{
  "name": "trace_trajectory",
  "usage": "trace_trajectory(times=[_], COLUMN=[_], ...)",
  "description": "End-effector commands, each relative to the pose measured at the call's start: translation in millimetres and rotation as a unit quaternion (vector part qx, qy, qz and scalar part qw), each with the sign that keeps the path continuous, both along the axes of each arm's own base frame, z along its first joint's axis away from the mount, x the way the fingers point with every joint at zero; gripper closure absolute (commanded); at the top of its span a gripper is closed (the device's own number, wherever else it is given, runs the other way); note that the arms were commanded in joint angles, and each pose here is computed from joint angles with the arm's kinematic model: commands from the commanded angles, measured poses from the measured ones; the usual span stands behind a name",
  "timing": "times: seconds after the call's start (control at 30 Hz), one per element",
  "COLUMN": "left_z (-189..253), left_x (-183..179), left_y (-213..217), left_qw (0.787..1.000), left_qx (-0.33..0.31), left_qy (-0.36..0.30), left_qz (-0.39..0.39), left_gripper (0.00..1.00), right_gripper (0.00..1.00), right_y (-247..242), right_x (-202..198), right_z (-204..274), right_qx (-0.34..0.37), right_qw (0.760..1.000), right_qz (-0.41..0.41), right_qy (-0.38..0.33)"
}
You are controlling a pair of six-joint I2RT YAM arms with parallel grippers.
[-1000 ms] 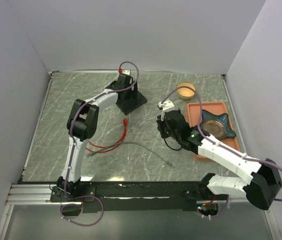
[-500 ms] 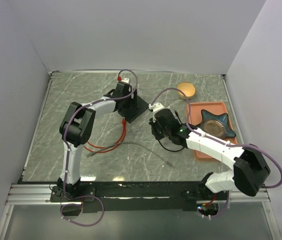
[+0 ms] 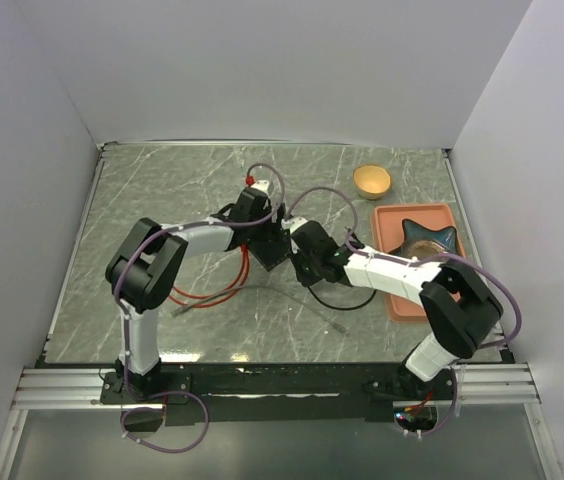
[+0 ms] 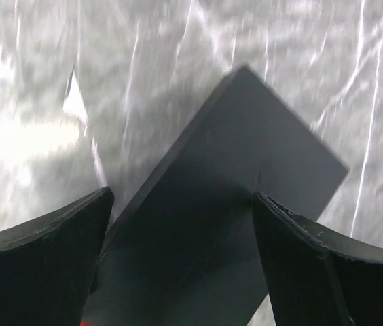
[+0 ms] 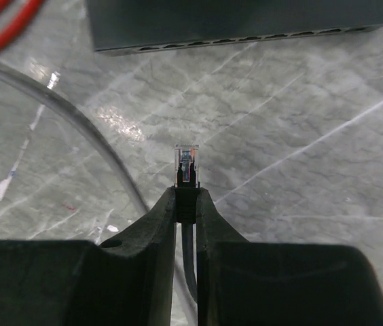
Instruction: Insert the plug into the switch port
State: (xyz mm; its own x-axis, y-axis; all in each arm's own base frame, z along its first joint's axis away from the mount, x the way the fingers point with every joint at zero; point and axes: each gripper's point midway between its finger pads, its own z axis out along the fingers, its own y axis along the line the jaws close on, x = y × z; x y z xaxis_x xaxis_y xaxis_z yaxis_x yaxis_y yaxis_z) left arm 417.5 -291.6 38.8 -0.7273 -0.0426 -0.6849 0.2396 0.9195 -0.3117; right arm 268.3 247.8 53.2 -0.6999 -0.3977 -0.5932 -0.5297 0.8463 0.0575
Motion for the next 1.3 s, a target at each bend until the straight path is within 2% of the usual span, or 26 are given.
trace_trajectory(times=[0.0,0.2,0.43,0.6,0.83,1.0,1.27], left_z=[-8.7,23.3,12.8,20.7,39.5,23.3,13.1], left_x=[-36.0,-27.1,-25.1,-19.3,-2.1,9.1,4.0], left_y=[14.7,27.1,55.0,64.2,47.4,33.1,17.0], left_qw=[0.999,0.999,0.994,0.993,0.992,0.994,0.99], left_qx=[0.0,-0.029,-0.086,-0.089,-0.109,-0.105,-0.131], left_qy=[0.043,0.002,0.01,-0.02,-0.058,-0.039,-0.03], left_qz=[0.0,0.033,0.065,0.075,0.038,0.013,-0.03], left_gripper=[0.09,0.06,0.07,0.07,0.07,0.08,0.11], right_gripper=[1.0,1.0,1.0,1.0,1.0,1.0,1.0], right_y=[14.7,28.3,31.6,32.4,36.4,33.8,32.3], right_x=[14.2,12.5,17.2,25.8,34.9,35.0,39.3], right_z=[7.1,0.5,-8.7,-16.8,-20.2,-26.2,-32.7], right_qx=[0.015,0.032,0.02,0.004,-0.009,-0.016,-0.028], right_qw=[1.0,0.999,0.999,1.0,1.0,1.0,0.999], right_qz=[0.007,0.034,0.034,0.023,0.016,0.01,0.0], right_qy=[-0.011,0.0,0.009,0.013,0.013,0.019,0.027])
